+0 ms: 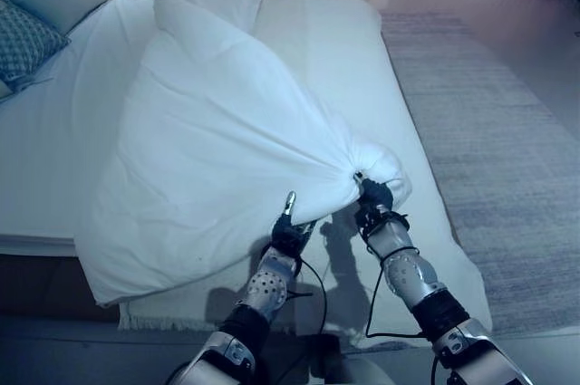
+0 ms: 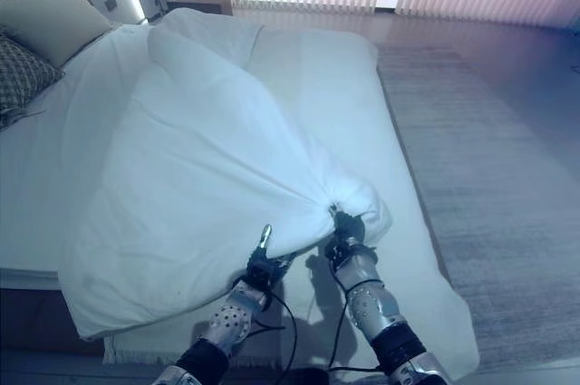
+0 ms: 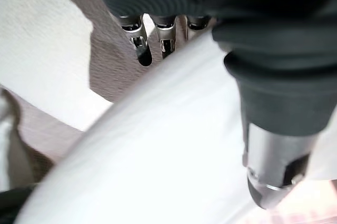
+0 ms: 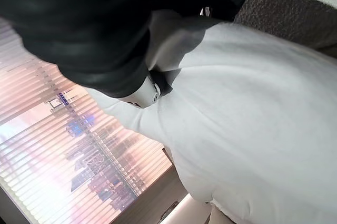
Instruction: Make the bed
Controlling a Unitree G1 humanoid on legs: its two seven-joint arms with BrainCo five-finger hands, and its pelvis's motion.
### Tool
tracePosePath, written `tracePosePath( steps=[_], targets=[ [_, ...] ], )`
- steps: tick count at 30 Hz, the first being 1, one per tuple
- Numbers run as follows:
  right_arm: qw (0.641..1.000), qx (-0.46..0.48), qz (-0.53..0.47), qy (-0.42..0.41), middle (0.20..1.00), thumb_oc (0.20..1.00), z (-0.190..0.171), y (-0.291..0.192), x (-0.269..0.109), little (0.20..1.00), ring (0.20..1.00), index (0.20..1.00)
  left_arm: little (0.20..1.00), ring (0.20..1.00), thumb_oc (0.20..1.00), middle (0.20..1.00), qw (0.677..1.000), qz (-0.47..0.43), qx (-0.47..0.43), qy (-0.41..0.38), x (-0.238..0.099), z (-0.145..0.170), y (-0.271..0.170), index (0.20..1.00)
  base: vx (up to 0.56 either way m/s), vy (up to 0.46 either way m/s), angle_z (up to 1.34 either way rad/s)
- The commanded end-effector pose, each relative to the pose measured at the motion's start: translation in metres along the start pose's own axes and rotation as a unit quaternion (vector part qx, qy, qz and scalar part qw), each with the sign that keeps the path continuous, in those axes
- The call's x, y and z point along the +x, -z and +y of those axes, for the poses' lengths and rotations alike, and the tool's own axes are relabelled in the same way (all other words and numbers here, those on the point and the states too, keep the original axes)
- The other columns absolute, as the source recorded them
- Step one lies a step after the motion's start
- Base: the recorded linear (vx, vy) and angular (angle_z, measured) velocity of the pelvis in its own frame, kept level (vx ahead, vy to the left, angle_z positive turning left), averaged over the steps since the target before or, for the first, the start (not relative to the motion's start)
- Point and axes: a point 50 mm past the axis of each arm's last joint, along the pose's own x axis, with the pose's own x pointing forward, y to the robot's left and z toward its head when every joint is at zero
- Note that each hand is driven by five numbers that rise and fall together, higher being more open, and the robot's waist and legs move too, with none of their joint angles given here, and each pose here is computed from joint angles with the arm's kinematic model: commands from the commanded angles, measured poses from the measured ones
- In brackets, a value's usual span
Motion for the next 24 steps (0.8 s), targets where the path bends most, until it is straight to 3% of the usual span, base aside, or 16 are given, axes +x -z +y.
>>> tracePosePath(
  steps=[1, 14, 15, 16, 17, 24],
  targets=[
    [0.987, 0.023, -0.16, 0.008, 0.2, 0.2, -0.012, -0.063, -0.005, 0.2, 0.2, 0.2, 1.0, 1.0, 1.0, 1.0, 0.996, -0.089, -0.022, -0.008, 0.002, -0.006, -0.028, 1.0, 0.03, -0.016, 0.15],
    [0.983, 0.056, -0.162, 0.068, 0.2, 0.2, -0.037, -0.053, -0.014, 0.2, 0.2, 0.2, 1.0, 1.0, 1.0, 1.0, 0.976, -0.196, -0.055, -0.071, -0.004, 0.014, -0.073, 1.0, 0.04, -0.01, 0.12],
    [0.983, 0.057, -0.159, 0.07, 0.2, 0.2, -0.039, -0.05, -0.015, 0.2, 0.2, 0.2, 0.947, 0.947, 0.947, 0.947, 0.977, -0.198, -0.034, -0.072, -0.004, 0.017, -0.075, 0.947, 0.05, -0.014, 0.14],
    [0.983, 0.059, -0.157, 0.071, 0.2, 0.2, -0.041, -0.049, -0.016, 0.2, 0.2, 0.2, 0.721, 0.721, 0.721, 0.721, 0.977, -0.2, -0.012, -0.066, -0.005, 0.017, -0.077, 0.721, 0.04, -0.019, 0.11],
    [0.984, 0.059, -0.154, 0.072, 0.2, 0.2, -0.043, -0.047, -0.017, 0.2, 0.2, 0.2, 0.225, 0.225, 0.225, 0.225, 0.977, -0.202, 0.003, -0.064, -0.007, 0.02, -0.079, 0.225, 0.03, -0.017, 0.08],
    [0.989, 0.066, -0.105, 0.081, 0.2, 0.2, -0.063, -0.022, -0.024, 0.2, 0.2, 0.2, 0.2, 0.2, 0.2, 0.2, 0.966, -0.206, 0.144, -0.052, -0.017, 0.043, -0.096, 0.2, 0.03, -0.013, 0.1]
  ],
)
